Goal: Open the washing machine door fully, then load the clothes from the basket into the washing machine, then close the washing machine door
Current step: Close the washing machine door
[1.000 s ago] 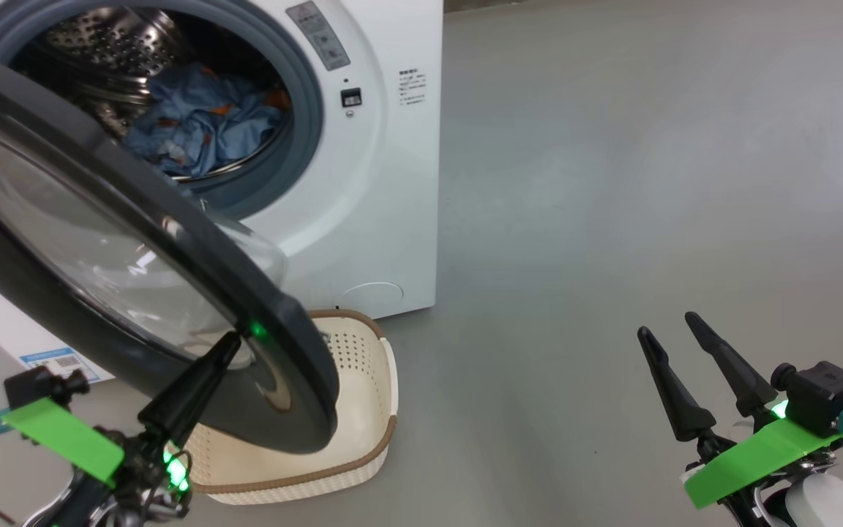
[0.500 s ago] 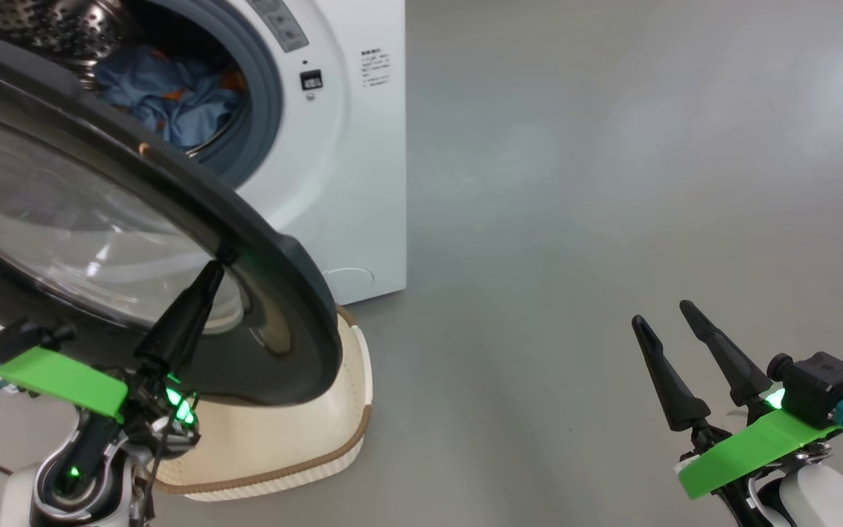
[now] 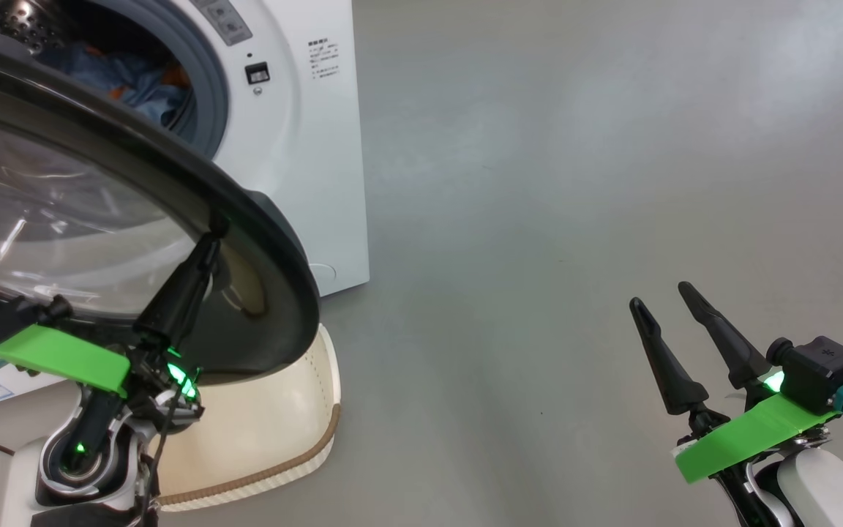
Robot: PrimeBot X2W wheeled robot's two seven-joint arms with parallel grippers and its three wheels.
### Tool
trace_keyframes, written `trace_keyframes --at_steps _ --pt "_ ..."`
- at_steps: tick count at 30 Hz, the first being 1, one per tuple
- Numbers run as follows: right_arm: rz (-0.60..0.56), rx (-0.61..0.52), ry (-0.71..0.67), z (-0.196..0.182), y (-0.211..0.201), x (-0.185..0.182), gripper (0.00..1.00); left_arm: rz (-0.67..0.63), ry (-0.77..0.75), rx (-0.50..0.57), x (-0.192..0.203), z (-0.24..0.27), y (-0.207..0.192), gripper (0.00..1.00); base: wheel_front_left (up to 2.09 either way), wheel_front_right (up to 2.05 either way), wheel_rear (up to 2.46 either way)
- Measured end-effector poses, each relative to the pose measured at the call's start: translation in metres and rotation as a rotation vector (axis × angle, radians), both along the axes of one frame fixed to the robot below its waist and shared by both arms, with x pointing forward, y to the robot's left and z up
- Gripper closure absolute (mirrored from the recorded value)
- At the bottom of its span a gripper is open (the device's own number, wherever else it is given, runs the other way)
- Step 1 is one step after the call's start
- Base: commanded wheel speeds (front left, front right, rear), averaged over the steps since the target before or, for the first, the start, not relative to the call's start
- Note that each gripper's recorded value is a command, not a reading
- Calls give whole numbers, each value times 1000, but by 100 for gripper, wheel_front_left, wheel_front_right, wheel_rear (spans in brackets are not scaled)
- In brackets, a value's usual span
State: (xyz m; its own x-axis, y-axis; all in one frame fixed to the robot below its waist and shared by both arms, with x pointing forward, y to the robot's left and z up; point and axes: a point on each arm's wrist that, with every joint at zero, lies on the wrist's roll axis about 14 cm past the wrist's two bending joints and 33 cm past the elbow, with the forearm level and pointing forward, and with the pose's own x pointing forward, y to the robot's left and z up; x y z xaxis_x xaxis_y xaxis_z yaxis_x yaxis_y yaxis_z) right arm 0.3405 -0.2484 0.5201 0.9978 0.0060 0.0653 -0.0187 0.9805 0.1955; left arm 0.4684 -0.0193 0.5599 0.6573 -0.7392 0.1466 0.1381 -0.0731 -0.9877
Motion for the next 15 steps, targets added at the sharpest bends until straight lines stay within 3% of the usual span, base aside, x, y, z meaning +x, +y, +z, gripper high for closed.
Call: trace_keyframes --at_steps 15 --pt "20 1 -21 6 6 1 0 23 -20 3 -5 9 9 100 0 0 0"
